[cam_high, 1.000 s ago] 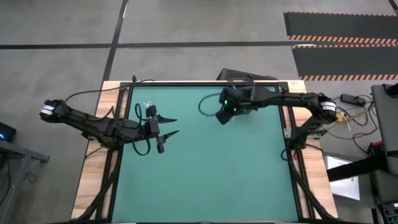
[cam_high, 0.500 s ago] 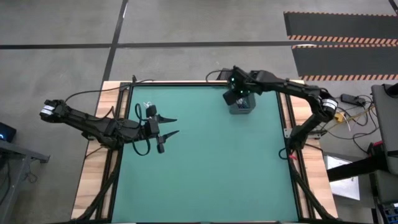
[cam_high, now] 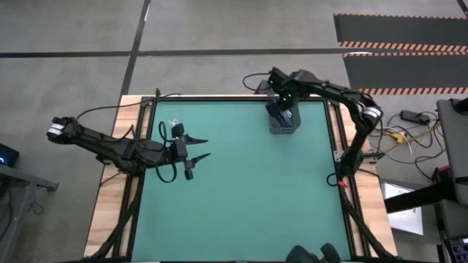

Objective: Pick and place USB-C Cables
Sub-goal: Put the bottom white charger cable into the black bin

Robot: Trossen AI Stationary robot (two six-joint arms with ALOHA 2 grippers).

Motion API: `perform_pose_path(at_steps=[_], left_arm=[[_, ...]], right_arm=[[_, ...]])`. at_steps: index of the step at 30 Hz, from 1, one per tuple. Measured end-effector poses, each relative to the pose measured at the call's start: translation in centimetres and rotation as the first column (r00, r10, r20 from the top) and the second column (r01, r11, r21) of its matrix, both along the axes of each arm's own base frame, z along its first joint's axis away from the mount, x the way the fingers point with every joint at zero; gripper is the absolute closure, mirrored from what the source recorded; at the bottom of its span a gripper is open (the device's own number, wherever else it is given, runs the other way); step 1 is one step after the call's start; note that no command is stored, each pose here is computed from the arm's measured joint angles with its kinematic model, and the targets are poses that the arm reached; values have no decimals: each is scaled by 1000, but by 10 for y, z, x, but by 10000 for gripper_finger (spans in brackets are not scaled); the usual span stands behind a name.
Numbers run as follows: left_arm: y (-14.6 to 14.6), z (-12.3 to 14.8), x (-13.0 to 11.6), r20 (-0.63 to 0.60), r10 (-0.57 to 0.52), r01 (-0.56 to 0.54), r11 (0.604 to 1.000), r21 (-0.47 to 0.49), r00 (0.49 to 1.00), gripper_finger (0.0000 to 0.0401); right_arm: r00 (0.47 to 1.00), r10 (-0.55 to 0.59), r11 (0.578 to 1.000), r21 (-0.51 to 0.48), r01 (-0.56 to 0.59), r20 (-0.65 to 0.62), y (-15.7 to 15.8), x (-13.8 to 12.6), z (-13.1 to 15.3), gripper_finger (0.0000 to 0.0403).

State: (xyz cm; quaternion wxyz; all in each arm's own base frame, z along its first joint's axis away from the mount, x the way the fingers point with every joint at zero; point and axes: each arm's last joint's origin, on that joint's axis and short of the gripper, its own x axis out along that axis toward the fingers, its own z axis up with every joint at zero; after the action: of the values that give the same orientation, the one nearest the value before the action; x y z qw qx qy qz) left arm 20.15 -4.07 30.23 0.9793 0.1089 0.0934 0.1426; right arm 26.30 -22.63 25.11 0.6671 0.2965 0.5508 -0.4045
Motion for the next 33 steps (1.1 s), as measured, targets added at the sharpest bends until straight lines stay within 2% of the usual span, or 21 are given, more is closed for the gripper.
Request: perform_pose_path(at_steps=[10,23,33], left_arm=[[0,0,0,0,0,0,1000,0,1000,212],[0,0,0,0,1,-1,1000,-1,1000,212],[0,0,0,0,0,0,1000,-1,1000,212]], right_arm=[[995,27,998,67,-21,-93,-24,2,-23,353],[985,61,993,114,-43,-163,-33,8,-55,353],[977,61,993,114,-38,-204,-36,9,-67,353]])
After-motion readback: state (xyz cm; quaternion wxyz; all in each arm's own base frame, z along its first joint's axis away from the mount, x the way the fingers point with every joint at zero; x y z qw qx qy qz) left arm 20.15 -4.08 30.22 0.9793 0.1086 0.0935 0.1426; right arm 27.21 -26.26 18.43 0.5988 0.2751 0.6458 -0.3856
